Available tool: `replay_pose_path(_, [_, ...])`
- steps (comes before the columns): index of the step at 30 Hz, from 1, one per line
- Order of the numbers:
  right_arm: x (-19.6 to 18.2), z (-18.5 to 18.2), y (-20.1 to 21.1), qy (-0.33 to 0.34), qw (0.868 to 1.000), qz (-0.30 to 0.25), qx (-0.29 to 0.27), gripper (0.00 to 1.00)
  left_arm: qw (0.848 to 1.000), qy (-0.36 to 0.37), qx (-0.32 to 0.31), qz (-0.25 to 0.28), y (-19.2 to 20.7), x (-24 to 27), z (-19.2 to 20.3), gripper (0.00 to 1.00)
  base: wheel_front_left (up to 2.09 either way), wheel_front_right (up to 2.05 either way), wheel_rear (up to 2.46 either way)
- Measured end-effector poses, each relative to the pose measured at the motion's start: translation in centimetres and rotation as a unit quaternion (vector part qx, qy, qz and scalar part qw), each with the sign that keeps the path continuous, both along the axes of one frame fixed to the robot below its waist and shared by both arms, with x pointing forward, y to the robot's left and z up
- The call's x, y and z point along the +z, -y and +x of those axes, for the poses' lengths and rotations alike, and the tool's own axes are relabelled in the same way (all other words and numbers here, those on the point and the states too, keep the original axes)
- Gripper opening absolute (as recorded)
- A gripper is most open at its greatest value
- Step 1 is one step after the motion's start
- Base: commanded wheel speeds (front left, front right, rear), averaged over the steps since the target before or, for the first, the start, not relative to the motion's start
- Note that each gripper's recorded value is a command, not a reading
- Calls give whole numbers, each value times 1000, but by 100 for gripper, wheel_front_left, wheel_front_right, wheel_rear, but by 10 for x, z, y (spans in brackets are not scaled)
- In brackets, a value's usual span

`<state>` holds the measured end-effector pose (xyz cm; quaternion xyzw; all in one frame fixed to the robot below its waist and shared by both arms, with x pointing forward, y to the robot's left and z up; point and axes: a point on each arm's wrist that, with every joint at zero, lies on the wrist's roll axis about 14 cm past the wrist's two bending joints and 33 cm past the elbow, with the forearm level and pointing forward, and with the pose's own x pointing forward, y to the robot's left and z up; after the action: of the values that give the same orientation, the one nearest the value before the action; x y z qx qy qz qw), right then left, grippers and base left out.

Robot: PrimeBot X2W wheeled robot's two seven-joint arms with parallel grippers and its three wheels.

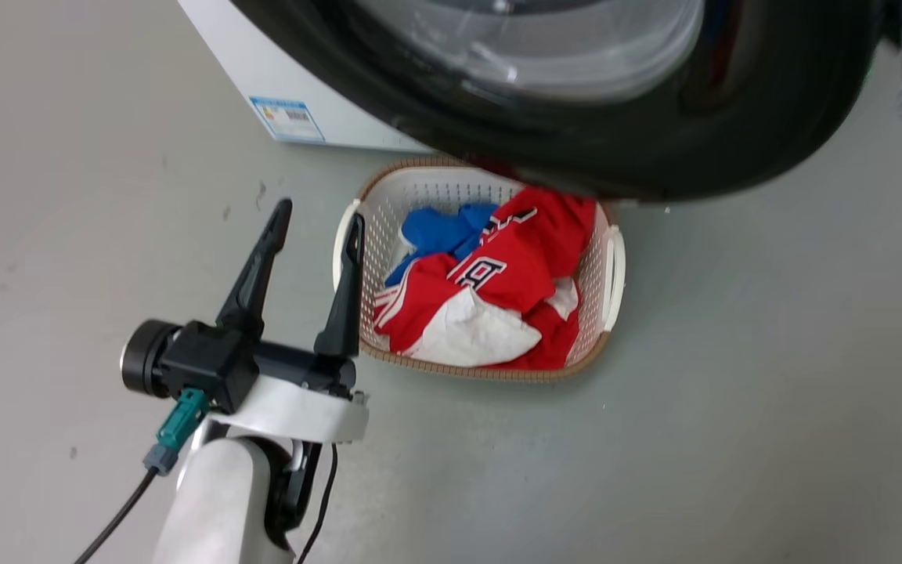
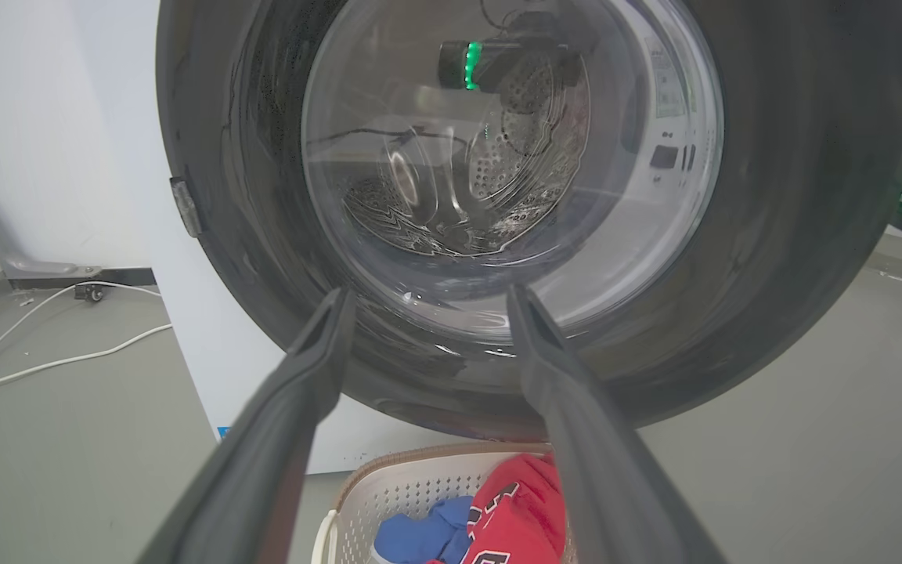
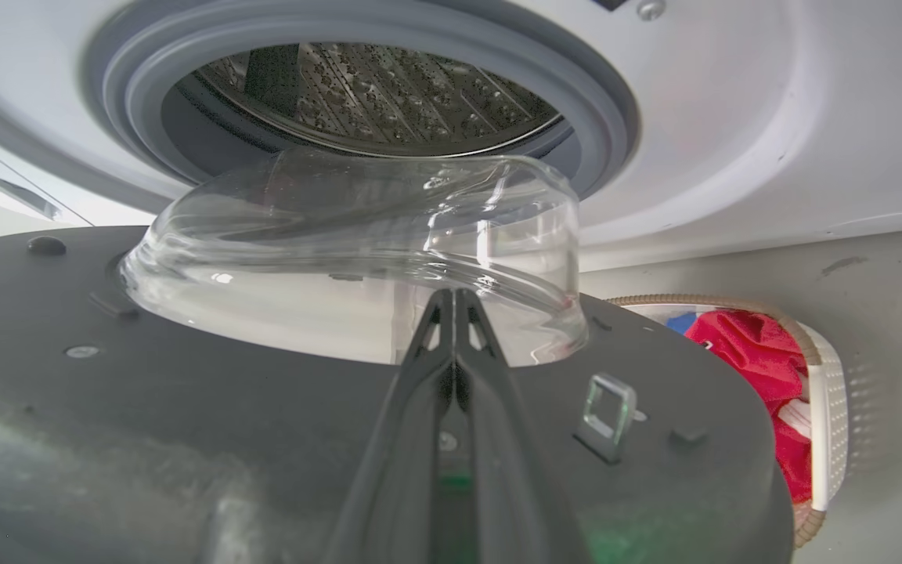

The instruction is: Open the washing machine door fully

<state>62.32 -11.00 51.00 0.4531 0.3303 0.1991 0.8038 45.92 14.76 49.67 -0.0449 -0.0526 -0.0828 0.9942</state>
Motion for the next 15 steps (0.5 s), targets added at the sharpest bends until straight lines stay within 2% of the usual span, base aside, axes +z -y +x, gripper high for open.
replay_pose_path(15, [11, -119, -53, -4, 993, 45, 111, 0, 1000, 1, 8, -7, -2, 17, -60, 100, 0, 0, 0])
